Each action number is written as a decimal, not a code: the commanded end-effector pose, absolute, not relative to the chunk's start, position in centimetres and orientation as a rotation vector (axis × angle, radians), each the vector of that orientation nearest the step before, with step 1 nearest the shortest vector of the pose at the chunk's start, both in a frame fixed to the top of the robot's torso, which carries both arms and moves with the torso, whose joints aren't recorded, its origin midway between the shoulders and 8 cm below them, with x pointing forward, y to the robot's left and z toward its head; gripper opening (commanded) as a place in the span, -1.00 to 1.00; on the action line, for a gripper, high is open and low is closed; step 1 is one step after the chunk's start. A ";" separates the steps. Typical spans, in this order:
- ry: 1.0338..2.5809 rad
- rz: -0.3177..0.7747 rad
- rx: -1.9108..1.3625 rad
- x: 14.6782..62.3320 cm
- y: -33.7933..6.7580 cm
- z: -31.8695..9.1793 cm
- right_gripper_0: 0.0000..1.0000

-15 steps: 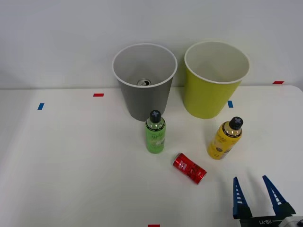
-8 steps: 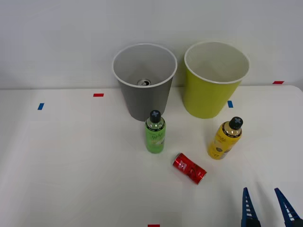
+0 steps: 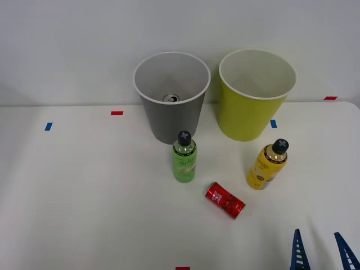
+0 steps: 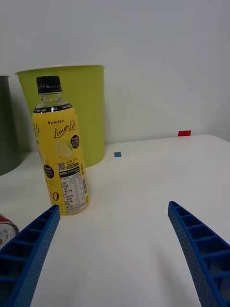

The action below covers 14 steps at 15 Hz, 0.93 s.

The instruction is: Put cans in the gray bin, plastic bottles in the light green bin

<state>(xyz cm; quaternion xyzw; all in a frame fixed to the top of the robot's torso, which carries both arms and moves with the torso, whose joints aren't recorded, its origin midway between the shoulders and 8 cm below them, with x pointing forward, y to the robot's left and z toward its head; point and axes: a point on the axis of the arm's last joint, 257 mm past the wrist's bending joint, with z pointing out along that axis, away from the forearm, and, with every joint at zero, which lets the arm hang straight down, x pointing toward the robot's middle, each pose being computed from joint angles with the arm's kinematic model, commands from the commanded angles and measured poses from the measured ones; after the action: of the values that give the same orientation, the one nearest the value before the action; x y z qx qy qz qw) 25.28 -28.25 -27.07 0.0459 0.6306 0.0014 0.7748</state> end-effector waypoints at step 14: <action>1.366 -0.002 0.098 25.3 -28.3 -27.1 0.54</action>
<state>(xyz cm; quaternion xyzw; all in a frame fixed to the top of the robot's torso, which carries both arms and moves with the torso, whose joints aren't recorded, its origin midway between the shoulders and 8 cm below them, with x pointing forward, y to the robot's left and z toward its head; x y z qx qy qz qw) 25.26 -28.31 -27.07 0.0453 0.6306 -0.0007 0.7748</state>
